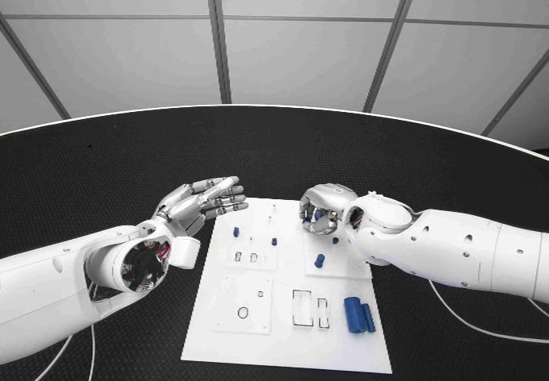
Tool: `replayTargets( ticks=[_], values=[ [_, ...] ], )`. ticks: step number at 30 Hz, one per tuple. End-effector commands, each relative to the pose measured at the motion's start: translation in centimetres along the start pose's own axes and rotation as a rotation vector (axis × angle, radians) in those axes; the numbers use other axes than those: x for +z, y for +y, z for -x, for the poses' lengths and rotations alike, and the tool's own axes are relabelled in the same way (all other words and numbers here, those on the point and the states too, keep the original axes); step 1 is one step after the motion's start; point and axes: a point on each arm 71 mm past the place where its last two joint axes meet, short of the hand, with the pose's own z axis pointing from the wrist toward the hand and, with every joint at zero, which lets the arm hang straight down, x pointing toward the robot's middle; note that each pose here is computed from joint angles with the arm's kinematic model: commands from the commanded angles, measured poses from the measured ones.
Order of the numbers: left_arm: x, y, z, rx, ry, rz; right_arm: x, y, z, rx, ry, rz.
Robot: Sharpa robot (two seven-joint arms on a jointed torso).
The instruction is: Assemble the parts on the task board
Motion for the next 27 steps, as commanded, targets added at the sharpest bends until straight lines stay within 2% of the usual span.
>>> replayTargets(
  ticks=[1, 4, 17, 27],
  values=[
    [-0.01, -0.02, 0.08, 0.001, -0.002, -0.001, 0.2, 0.4, 0.3, -0.006, -0.028, 0.009],
    [-0.03, -0.04, 0.17, 0.002, -0.005, -0.001, 0.6, 0.7, 0.7, -0.013, -0.061, 0.011],
    [-0.20, -0.36, 0.47, 0.006, -0.014, -0.008, 2.5, 2.0, 2.0, -0.033, -0.140, 0.017],
    [-0.08, -0.64, 0.26, 0.008, -0.009, -0.012, 3.8, 3.5, 2.2, -0.042, -0.152, 0.045]
  ],
)
